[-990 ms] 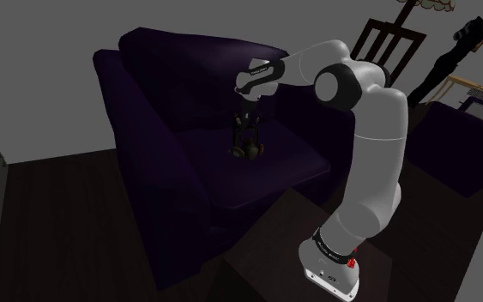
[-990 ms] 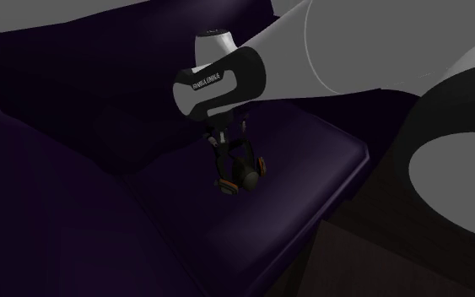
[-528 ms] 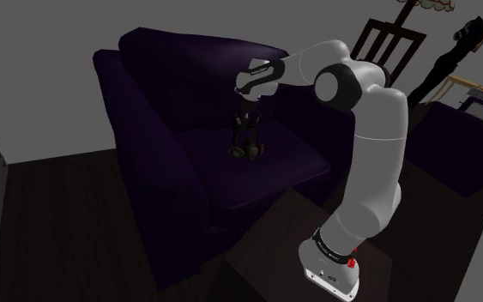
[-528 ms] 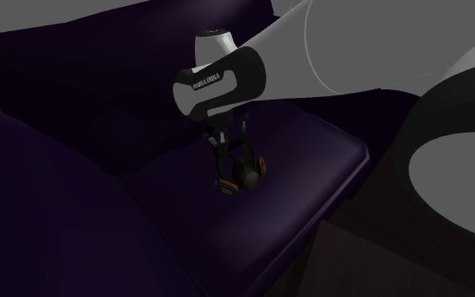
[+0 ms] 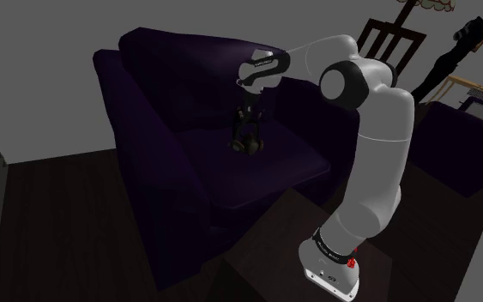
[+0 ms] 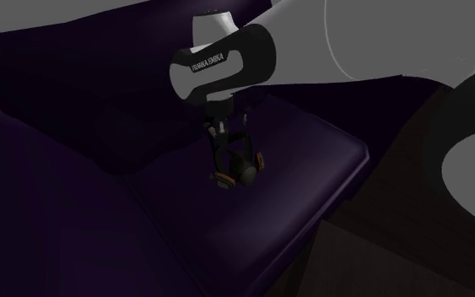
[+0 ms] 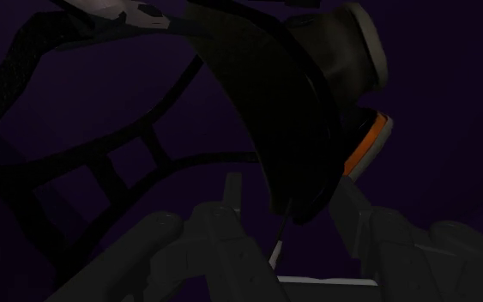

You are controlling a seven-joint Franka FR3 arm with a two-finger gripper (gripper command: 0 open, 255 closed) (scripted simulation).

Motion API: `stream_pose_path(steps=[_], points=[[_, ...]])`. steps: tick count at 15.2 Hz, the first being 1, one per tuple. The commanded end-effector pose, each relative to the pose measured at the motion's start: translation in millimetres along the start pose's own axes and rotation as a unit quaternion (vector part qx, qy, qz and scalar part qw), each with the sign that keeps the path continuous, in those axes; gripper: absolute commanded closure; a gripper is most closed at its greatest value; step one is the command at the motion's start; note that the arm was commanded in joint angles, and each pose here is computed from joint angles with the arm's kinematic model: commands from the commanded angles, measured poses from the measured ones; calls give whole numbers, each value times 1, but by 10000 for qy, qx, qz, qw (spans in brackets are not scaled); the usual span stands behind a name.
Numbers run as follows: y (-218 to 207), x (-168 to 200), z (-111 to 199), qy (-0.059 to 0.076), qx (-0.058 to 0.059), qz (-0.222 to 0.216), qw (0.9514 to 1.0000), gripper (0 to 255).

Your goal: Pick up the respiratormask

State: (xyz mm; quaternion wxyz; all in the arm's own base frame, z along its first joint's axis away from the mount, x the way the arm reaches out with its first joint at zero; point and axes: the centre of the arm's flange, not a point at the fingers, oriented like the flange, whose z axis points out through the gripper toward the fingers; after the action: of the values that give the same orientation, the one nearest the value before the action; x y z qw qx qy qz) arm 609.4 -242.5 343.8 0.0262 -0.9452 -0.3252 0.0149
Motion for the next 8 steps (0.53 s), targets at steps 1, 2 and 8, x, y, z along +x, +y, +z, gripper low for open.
stream_pose_path(steps=[1,2,8], points=[[0,0,-10,4,-6,-1,10000,255],[0,0,-15,4,-6,-1,10000,255],[-2,0,-42,4,-7,0,10000,255]])
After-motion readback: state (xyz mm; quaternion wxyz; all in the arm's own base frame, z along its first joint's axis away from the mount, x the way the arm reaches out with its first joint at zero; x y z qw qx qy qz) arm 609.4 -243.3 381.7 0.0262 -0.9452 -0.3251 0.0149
